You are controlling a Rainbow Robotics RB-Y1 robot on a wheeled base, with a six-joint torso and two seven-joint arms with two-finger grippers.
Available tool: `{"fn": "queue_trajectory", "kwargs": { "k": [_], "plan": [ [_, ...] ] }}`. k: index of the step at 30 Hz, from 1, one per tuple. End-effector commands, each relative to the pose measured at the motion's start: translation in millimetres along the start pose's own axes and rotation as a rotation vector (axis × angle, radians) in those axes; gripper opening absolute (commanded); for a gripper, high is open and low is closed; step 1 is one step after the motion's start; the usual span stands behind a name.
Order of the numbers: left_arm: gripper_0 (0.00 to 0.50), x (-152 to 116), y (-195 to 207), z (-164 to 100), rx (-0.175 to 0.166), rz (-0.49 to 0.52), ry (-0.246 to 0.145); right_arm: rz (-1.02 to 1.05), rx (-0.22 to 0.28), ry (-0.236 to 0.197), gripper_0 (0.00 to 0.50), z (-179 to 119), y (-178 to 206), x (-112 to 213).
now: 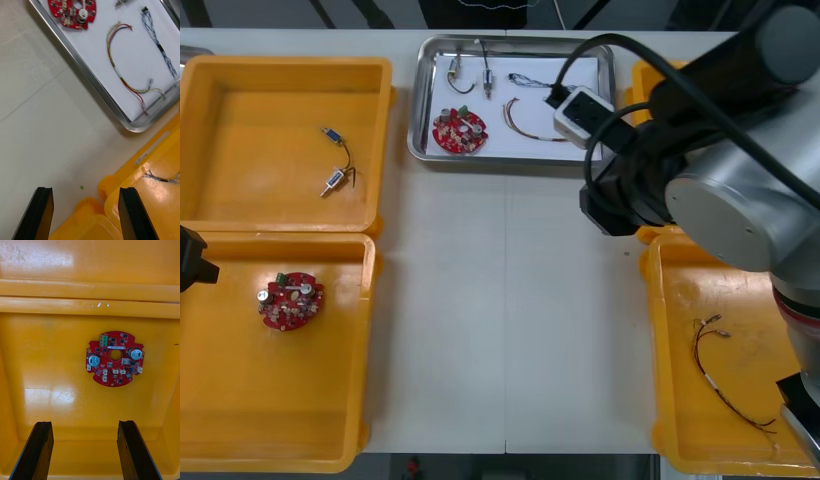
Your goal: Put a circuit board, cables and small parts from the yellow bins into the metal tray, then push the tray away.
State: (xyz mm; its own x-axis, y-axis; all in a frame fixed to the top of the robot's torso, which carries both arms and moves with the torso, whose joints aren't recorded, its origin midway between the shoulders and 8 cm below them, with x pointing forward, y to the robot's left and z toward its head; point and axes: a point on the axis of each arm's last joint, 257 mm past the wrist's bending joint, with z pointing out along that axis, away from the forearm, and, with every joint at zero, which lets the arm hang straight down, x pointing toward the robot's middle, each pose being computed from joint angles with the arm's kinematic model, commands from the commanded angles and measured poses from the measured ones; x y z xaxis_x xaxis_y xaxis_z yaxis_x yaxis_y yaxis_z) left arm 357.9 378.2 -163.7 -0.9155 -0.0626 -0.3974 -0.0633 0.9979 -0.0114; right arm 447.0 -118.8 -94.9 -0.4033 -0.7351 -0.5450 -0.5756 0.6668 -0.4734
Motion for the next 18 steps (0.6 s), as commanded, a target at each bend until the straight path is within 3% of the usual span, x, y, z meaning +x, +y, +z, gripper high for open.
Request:
{"fn": "queue_trajectory", "kwargs": {
  "k": [1,13,18],
  "plan": [
    [0.500,0.0,11.6,-11.2,-0.041,0.069,-0.012,0.183,0.028,0.012,0.500,-17.8,-25.3,46.5],
    [0.500,0.0,11.6,-11.2,-0.041,0.069,-0.012,0.587,0.055,0.128,0.500,-47.4,-61.5,153.4],
    [0.500,0.0,11.6,-11.2,-0.041,0.069,-0.012,0.748,0.074,0.198,0.500,-59.4,-68.3,196.6]
  ]
}}
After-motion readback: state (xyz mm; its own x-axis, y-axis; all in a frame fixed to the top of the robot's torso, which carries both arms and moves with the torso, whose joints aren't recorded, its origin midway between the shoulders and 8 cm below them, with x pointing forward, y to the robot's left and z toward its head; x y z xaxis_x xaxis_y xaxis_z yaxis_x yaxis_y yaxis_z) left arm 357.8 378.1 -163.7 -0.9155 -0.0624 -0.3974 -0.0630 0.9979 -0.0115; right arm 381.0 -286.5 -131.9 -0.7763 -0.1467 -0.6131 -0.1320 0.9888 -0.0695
